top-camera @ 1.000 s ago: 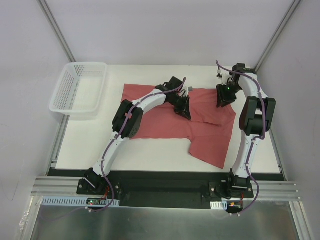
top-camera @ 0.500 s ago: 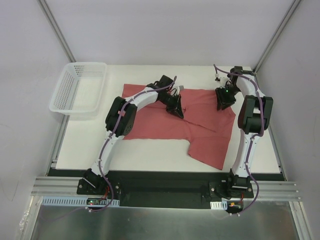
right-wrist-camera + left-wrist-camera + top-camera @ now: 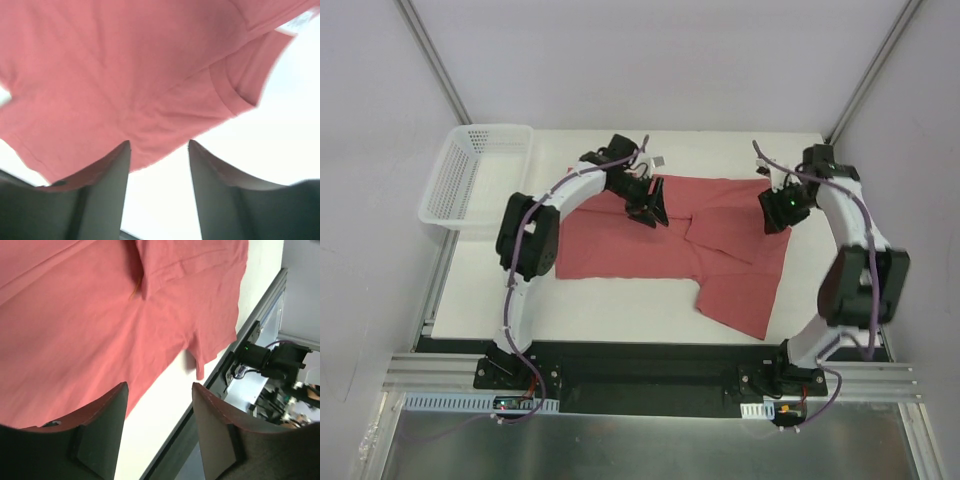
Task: Roll the t-shirts
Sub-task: Fold the T-shirt at the center of the board.
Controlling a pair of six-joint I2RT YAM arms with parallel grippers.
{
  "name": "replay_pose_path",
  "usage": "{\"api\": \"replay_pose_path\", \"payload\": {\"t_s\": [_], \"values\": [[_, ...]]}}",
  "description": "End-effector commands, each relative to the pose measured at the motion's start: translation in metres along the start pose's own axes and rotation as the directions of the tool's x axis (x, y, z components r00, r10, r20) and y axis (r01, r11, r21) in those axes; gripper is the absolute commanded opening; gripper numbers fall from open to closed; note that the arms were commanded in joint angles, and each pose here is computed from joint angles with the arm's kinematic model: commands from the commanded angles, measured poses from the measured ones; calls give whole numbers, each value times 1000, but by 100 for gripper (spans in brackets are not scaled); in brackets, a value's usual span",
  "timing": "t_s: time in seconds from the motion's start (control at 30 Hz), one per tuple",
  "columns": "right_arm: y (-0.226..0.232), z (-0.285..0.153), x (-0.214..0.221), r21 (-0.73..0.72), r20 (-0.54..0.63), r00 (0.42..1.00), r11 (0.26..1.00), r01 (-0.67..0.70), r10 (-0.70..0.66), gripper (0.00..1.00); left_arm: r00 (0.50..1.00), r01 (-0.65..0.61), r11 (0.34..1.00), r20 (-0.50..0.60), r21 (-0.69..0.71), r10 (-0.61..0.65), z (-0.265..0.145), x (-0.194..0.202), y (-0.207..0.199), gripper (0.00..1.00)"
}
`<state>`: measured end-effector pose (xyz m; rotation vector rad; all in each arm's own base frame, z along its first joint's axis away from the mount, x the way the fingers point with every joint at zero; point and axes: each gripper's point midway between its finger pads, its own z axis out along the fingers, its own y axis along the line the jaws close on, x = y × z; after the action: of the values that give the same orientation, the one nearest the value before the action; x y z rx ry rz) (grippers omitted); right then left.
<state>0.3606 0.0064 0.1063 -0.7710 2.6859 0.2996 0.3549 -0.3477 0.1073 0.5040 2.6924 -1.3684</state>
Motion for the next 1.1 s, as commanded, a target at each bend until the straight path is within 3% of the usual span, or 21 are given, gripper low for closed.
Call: {"api": "replay_pose_path", "payload": {"t_s": [0.0, 0.03, 0.1, 0.17, 0.2, 0.23, 0.33, 0.37, 0.43, 0.47, 0.7, 0.9, 1.07], "values": [[53, -66, 27, 104, 187, 878, 898, 428, -440, 59, 979, -169, 984, 102, -61, 175, -76, -1, -25, 56], [66, -65, 44, 83, 177, 854, 872, 483, -490, 67, 965, -227, 971, 118, -80, 235, -89, 2, -29, 58], [101, -61, 96, 8, 146, 793, 803, 597, -591, 71, 953, -258, 957, 127, -135, 275, -100, 6, -26, 61], [117, -58, 126, -31, 132, 631, 633, 773, -764, 72, 941, -284, 939, 134, -193, 312, -113, 13, -21, 66], [136, -52, 161, -107, 126, 593, 584, 805, -795, 71, 934, -302, 930, 129, -211, 333, -116, 17, -20, 68], [141, -50, 169, -108, 143, 466, 455, 884, -873, 70, 933, -308, 925, 121, -222, 339, -118, 27, -18, 68], [165, -40, 204, -159, 196, 327, 299, 941, -924, 68, 931, -314, 912, 104, -263, 350, -126, 47, -6, 71], [169, -37, 206, -149, 228, 236, 206, 967, -945, 68, 932, -311, 911, 103, -271, 349, -130, 52, -2, 74], [179, -30, 214, -151, 270, 172, 135, 979, -947, 65, 932, -309, 911, 102, -273, 347, -136, 66, 1, 77], [183, -28, 214, -137, 302, 93, 54, 989, -949, 63, 933, -307, 912, 105, -273, 345, -139, 70, 2, 77], [196, -17, 226, -182, 417, -6, -90, 979, -909, 52, 940, -245, 905, 142, -347, 309, -176, 85, 29, 77], [183, -5, 224, -232, 407, 29, -73, 970, -913, 50, 940, -212, 897, 169, -387, 295, -192, 83, 41, 77], [181, 6, 227, -227, 418, -27, -133, 965, -908, 50, 939, -207, 892, 174, -402, 296, -195, 79, 45, 77]]}}
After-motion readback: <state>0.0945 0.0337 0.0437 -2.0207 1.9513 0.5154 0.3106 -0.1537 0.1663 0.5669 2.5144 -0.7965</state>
